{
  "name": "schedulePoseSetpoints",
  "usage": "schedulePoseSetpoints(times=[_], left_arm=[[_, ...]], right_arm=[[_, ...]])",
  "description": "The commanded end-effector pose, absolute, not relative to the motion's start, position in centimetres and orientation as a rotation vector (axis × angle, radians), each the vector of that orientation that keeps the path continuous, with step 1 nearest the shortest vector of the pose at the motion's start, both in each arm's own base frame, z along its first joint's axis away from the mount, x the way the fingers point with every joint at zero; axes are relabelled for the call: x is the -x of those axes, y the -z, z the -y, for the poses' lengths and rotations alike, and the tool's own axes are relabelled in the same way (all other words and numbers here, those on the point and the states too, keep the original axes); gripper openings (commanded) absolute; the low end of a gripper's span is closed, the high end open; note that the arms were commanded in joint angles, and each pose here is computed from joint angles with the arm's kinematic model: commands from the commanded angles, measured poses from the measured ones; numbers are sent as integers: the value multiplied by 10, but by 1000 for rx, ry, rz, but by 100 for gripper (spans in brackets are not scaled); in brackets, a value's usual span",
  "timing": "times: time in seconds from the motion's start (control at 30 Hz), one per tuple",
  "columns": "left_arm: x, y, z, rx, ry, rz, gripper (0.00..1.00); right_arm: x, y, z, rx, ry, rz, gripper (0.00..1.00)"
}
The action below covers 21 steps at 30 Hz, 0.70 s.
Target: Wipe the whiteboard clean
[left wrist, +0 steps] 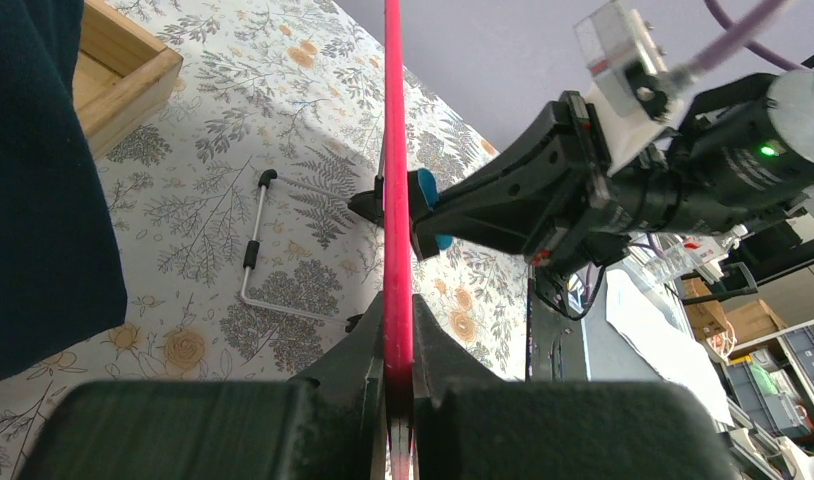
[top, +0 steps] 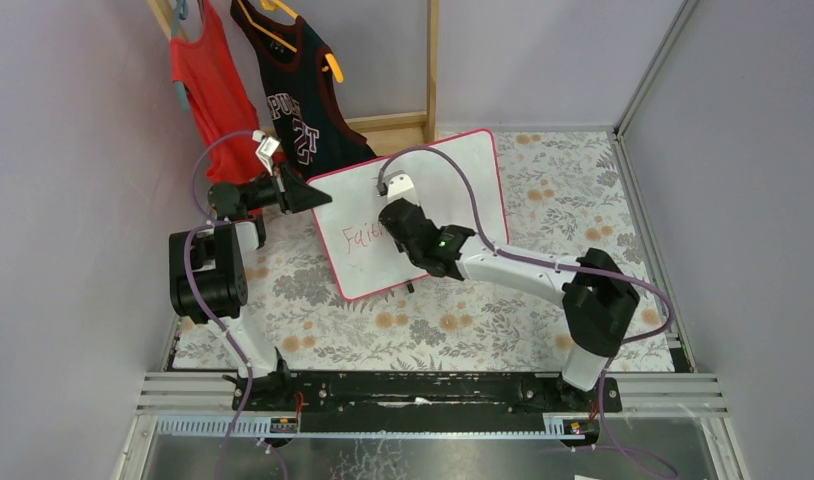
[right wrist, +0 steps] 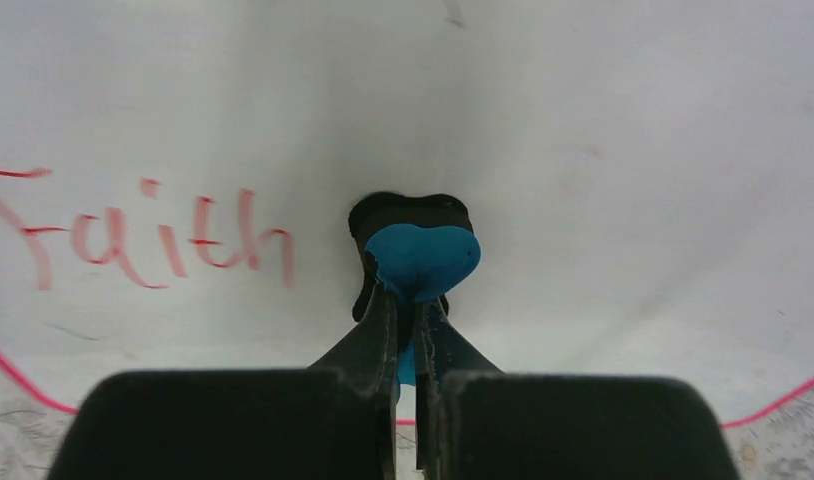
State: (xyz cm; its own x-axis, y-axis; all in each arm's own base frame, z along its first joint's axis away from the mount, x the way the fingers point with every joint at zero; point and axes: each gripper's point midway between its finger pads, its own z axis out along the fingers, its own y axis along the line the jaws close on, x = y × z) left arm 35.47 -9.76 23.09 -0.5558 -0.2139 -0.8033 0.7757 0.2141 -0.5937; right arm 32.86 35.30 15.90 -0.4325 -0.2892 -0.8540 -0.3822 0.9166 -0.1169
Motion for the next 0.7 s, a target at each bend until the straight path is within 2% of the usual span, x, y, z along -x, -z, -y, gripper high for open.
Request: schedulePoseSetpoints(times=[0.0, 0.13, 0.23, 0.67], left_arm=[[-329, -232, 108, -697, 1481, -1671, 0], [-329, -232, 108, -696, 1481, -1671, 0], [-330, -231, 107, -692, 1482, -1669, 0], [-329, -235, 108, -695, 1477, -1665, 0]], right_arm=[[-349, -175, -287, 322, -23, -2044, 0], [-354, -179, -247, 249, 18, -2044, 0], [-351, -183, -244, 255, 7, -2038, 0], [-317, -156, -357, 446, -217, -2073, 0]])
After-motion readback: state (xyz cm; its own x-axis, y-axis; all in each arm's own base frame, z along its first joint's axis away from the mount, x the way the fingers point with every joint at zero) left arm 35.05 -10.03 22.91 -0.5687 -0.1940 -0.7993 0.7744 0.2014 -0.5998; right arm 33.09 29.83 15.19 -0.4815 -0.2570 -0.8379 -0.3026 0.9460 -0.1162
